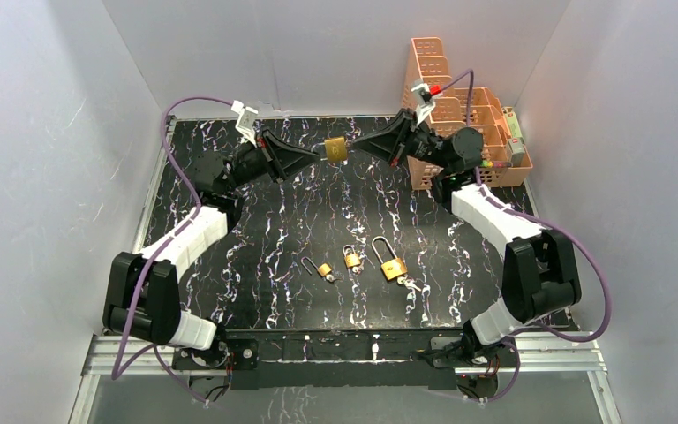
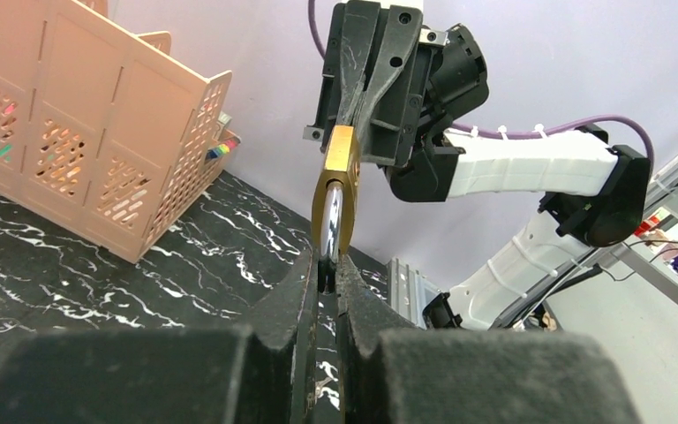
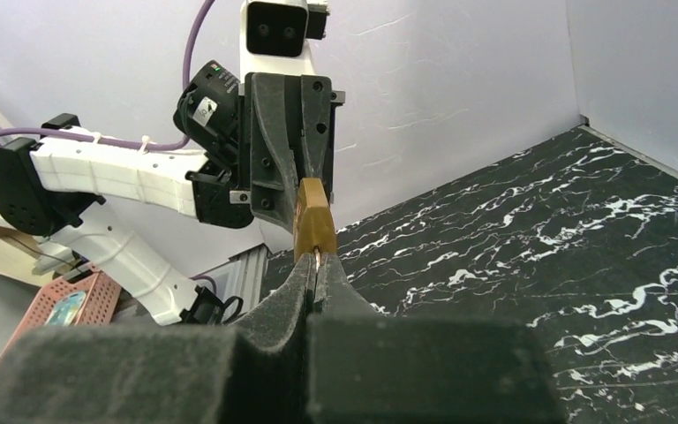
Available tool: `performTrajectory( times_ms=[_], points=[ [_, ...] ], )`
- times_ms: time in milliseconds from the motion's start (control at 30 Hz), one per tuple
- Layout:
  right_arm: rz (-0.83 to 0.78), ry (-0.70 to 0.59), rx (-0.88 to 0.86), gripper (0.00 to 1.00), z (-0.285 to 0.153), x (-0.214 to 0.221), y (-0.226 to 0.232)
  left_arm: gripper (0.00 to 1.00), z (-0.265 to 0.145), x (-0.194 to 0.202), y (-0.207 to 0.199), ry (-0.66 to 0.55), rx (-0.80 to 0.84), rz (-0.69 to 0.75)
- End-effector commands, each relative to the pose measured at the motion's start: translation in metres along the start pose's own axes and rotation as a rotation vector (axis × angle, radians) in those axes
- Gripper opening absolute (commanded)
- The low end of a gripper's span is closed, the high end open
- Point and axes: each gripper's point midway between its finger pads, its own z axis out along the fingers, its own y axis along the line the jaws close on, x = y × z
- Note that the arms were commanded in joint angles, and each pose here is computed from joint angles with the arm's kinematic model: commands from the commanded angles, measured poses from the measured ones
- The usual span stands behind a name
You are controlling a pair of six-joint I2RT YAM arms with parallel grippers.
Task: Lock with the key
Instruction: Lock the lock, then place the key at the center of the board, then place the lock at the center of the board.
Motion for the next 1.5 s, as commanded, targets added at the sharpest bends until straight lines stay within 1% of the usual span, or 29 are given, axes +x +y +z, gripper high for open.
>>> performTrajectory(
  times_ms=[0,133,233,267,333,367,400,433,467,567,633,700,800,867,1000,1233,1367,1467],
  points=[
    [-0.093,-0.093,0.033,0.0,-0.034,-0.04,0.002,0.0,-0.02,-0.048,-0.02,-0.105,0.011,0.156],
    [-0.092,-0.151,0.129,0.0,-0.082,-0.059,-0.013,0.0,-0.052,-0.058,-0.011,-0.12,-0.061,0.171],
    [-0.1,-0.156,0.17,0.0,-0.089,-0.057,-0.019,0.0,-0.071,-0.054,0.003,-0.091,-0.17,0.148],
    [-0.093,-0.142,0.186,0.0,-0.084,-0.051,-0.023,0.0,-0.077,-0.048,0.016,-0.062,-0.262,0.132],
    [-0.119,-0.107,0.255,0.0,-0.065,-0.036,-0.035,0.0,-0.1,-0.041,0.052,0.01,-0.56,0.184],
    [-0.128,-0.073,0.319,0.0,-0.051,-0.023,-0.044,0.0,-0.117,-0.039,0.067,0.043,-0.714,0.218],
    [-0.134,-0.005,0.399,0.0,-0.038,-0.001,-0.055,0.0,-0.144,-0.042,0.084,0.06,-0.905,0.257],
    [-0.176,0.03,0.454,0.0,-0.021,0.012,-0.06,0.0,-0.165,-0.04,0.092,0.087,-1.032,0.255],
    [-0.206,0.064,0.484,0.0,-0.006,0.026,-0.064,0.0,-0.184,-0.04,0.097,0.113,-1.138,0.269],
    [-0.234,0.121,0.546,0.0,0.031,0.066,-0.083,0.0,-0.228,-0.032,0.11,0.165,-1.387,0.238],
    [-0.248,0.16,0.578,0.0,0.057,0.099,-0.099,0.0,-0.247,-0.016,0.125,0.242,-1.493,0.176],
    [-0.242,0.2,0.574,0.0,0.084,0.13,-0.113,0.0,-0.257,0.007,0.139,0.338,-1.536,0.108],
    [-0.218,0.236,0.521,0.0,0.128,0.171,-0.127,0.0,-0.264,0.033,0.158,0.422,-1.557,0.048],
    [-0.15,0.268,0.49,0.0,0.146,0.207,-0.14,0.0,-0.267,0.045,0.167,0.466,-1.561,0.022],
    [-0.014,0.25,0.383,0.0,0.175,0.241,-0.149,0.0,-0.267,0.061,0.183,0.536,-1.552,-0.017],
    [0.085,0.285,0.36,0.0,0.195,0.291,-0.166,0.0,-0.273,0.078,0.205,0.657,-1.557,-0.054],
    [0.128,0.293,0.341,0.0,0.206,0.311,-0.164,0.0,-0.271,0.084,0.213,0.686,-1.546,-0.083],
    [0.139,0.295,0.328,0.0,0.214,0.318,-0.163,0.0,-0.271,0.085,0.217,0.706,-1.553,-0.097]
  ],
)
